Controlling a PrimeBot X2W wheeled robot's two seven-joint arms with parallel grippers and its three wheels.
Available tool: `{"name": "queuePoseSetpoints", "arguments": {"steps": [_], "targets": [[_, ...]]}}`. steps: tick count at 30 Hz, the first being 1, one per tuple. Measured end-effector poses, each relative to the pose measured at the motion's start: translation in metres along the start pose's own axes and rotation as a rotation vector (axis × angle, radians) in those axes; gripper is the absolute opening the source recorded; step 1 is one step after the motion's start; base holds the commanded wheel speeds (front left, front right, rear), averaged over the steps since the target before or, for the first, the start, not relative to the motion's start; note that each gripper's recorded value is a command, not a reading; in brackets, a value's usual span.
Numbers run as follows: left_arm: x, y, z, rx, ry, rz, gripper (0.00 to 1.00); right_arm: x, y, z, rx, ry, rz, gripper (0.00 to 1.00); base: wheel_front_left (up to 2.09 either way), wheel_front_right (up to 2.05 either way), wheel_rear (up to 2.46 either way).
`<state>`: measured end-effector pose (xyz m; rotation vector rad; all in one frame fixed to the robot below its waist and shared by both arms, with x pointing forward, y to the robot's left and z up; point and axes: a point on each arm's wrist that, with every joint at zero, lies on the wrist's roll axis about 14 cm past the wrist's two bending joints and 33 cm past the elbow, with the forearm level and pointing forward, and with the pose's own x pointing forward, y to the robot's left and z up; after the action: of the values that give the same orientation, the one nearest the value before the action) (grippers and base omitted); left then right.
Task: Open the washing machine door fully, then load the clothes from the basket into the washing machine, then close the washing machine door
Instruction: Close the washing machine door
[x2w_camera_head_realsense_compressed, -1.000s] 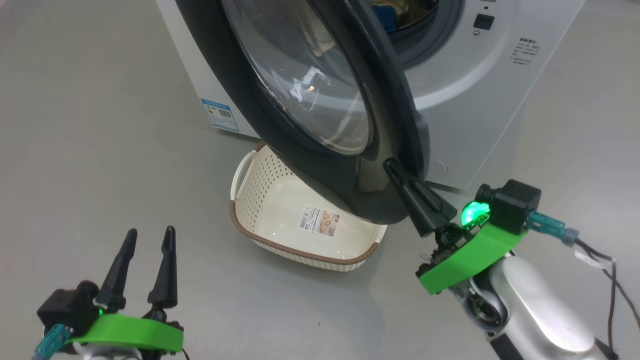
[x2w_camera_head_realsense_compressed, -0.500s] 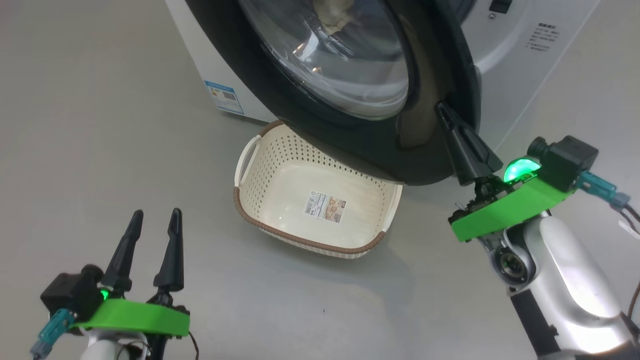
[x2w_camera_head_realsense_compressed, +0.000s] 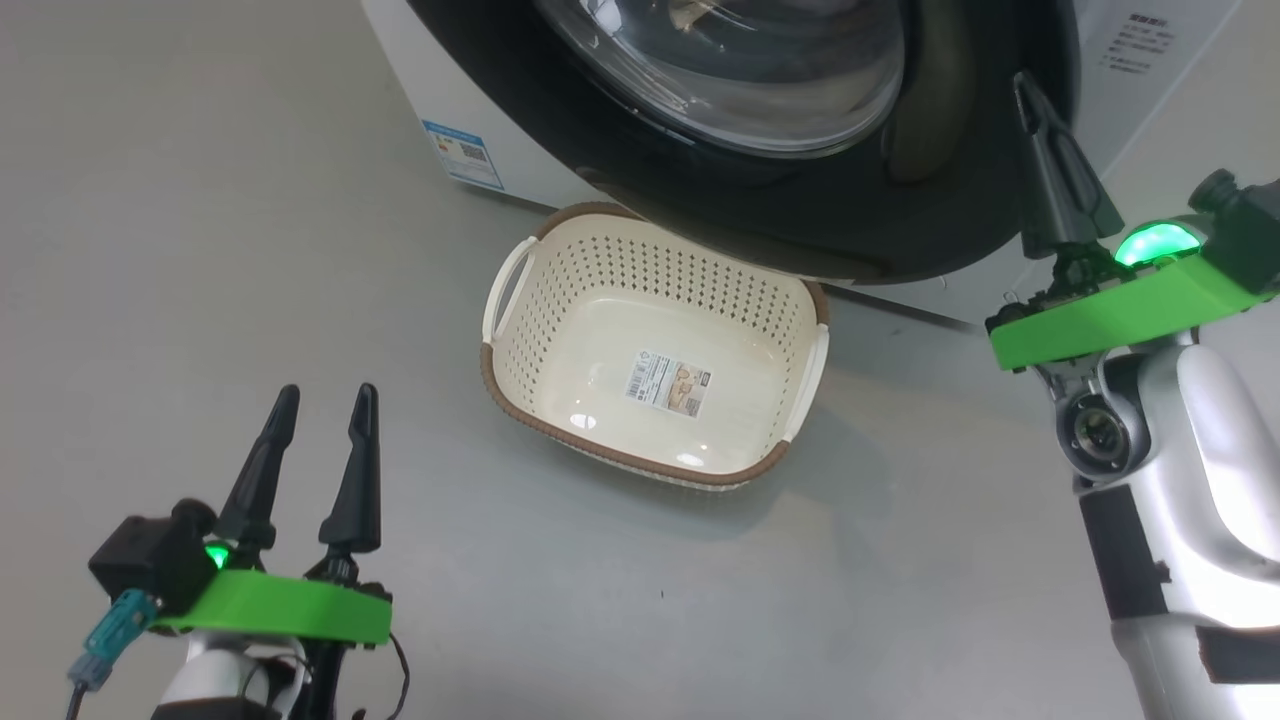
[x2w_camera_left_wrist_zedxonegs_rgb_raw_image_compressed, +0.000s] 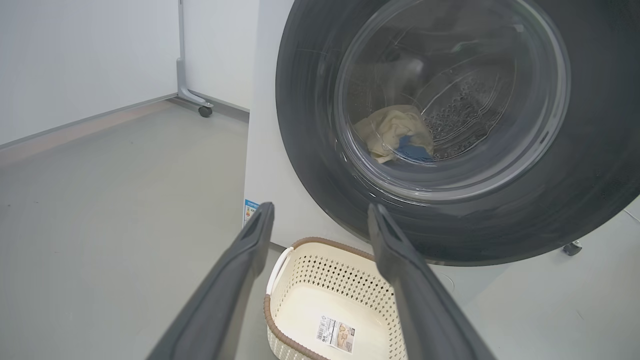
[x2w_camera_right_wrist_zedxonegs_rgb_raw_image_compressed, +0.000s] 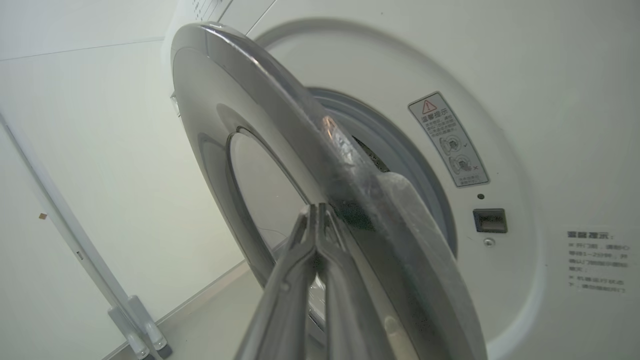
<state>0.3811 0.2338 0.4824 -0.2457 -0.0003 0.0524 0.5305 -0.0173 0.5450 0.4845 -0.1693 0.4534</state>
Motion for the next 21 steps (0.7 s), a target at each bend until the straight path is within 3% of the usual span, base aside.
{"name": "queuePoseSetpoints", "arguments": {"steps": [21], "targets": [[0.024, -0.004, -0.004, -0.005, 0.004, -0.009, 1.00, 0.050, -0.053, 0.002, 0.032, -0.083, -0.135, 0.00, 0.00, 0.00, 0.00]]}}
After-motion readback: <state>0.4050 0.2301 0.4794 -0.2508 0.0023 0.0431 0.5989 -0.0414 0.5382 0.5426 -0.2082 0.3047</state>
